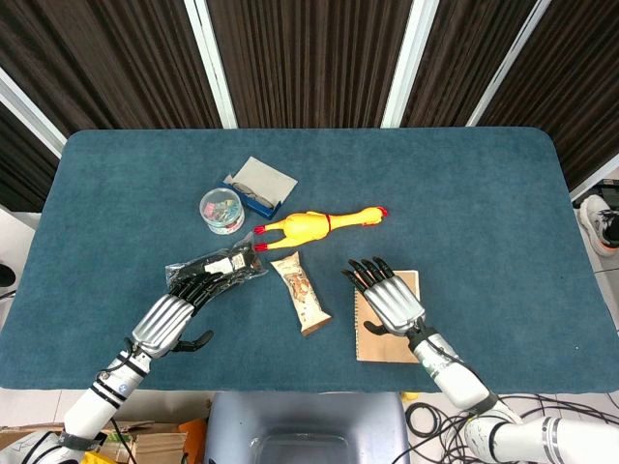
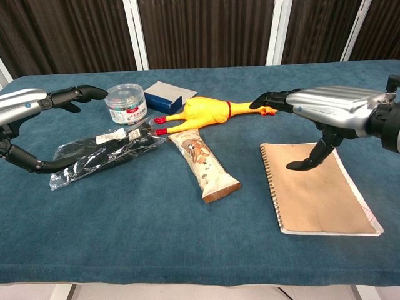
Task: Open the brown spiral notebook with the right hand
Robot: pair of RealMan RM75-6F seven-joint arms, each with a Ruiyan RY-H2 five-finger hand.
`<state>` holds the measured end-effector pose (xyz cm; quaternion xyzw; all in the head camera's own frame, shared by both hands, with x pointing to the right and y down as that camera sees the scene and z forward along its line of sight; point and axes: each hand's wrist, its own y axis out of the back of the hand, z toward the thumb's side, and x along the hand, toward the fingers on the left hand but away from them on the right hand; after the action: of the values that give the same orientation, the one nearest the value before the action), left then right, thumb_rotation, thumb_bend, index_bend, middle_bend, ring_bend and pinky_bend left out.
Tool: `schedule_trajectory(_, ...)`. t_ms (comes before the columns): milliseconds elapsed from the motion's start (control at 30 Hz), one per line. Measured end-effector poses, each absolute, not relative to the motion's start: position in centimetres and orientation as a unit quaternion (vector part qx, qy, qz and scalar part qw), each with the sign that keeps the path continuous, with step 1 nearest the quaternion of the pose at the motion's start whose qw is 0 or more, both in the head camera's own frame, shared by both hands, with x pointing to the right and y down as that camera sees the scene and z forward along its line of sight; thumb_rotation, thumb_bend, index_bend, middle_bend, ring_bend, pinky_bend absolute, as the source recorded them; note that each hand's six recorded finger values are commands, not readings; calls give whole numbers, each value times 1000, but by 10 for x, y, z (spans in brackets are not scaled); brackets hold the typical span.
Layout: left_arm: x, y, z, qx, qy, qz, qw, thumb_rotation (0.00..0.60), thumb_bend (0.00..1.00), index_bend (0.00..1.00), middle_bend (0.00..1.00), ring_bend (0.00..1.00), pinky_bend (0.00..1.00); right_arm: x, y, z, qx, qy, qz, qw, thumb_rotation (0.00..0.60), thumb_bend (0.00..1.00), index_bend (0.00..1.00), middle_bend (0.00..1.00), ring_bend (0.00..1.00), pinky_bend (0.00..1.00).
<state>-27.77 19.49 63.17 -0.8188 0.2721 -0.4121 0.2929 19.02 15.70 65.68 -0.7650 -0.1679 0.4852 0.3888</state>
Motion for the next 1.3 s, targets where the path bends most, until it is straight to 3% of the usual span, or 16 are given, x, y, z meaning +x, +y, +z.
schedule_trajectory(367, -298, 202, 617, -797, 281, -422, 329, 600, 347, 0, 38, 27, 127, 211, 167, 646, -753, -167, 494, 401, 600, 158, 0, 0, 0, 0)
schedule_trajectory(700, -375, 253, 583, -740, 305, -455, 390, 600, 346, 0, 37, 27, 126, 290, 205, 629, -736, -191, 518, 392, 600, 158, 0, 0, 0, 0)
schedule_trajectory(1000, -416, 296, 600, -717, 313, -488, 387, 600, 346, 0, 38, 27, 126, 349, 247, 651, -732, -182, 525, 394, 600, 158, 115, 0, 0, 0)
schedule_trajectory(1300, -418, 302, 606, -716, 315, -491, 383, 600, 346, 0, 40, 28, 125, 339, 276, 671, -759, -193, 479, 396, 600, 157, 217, 0, 0, 0)
